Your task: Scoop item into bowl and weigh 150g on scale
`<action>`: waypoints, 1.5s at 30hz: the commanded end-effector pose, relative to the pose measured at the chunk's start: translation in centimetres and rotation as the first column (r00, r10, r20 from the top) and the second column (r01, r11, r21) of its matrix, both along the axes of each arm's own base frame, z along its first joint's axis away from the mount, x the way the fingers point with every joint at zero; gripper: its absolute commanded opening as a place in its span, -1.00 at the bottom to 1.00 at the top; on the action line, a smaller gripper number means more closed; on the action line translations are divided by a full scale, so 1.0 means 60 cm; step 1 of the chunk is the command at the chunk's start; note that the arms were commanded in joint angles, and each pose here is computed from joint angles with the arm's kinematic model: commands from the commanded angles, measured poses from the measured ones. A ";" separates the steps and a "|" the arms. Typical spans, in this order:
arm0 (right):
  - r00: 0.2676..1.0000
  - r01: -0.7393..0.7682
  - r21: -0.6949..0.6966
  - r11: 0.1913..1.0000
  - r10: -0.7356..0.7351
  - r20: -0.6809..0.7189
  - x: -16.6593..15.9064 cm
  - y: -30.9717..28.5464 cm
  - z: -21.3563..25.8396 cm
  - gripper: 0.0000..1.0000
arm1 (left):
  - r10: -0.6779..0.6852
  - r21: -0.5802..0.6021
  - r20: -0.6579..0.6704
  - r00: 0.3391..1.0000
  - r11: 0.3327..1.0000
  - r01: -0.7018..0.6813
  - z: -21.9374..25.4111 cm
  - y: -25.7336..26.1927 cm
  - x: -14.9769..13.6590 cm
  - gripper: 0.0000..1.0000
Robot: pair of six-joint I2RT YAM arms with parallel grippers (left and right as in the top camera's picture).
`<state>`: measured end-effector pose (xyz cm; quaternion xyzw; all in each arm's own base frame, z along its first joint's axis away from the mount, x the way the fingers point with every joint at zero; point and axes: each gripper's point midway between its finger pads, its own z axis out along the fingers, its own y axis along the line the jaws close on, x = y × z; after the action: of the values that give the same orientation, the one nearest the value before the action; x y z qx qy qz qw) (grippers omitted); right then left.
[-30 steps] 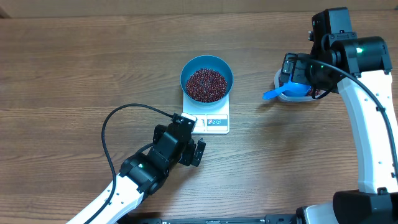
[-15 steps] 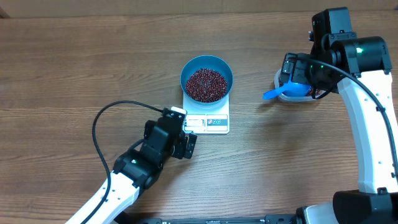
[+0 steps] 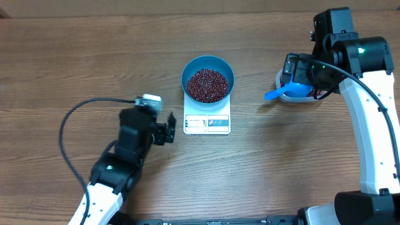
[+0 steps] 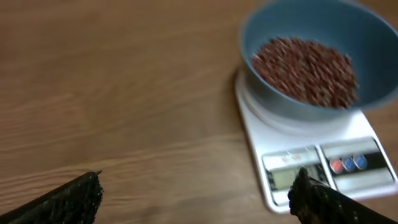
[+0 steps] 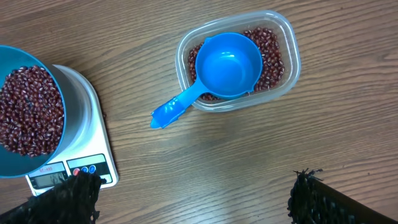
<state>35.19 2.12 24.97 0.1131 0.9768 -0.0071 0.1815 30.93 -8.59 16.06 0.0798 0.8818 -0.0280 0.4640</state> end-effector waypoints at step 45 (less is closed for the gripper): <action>0.999 -0.006 -0.007 1.000 0.006 0.046 0.003 -0.004 0.023 1.00 | 0.230 -0.174 0.440 0.868 0.970 -0.168 -0.023 0.161 -0.097 0.99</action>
<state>35.20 2.10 24.98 0.1120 0.9769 -0.0075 0.1817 25.31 1.28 14.78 -0.0360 0.7481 -0.0063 0.6626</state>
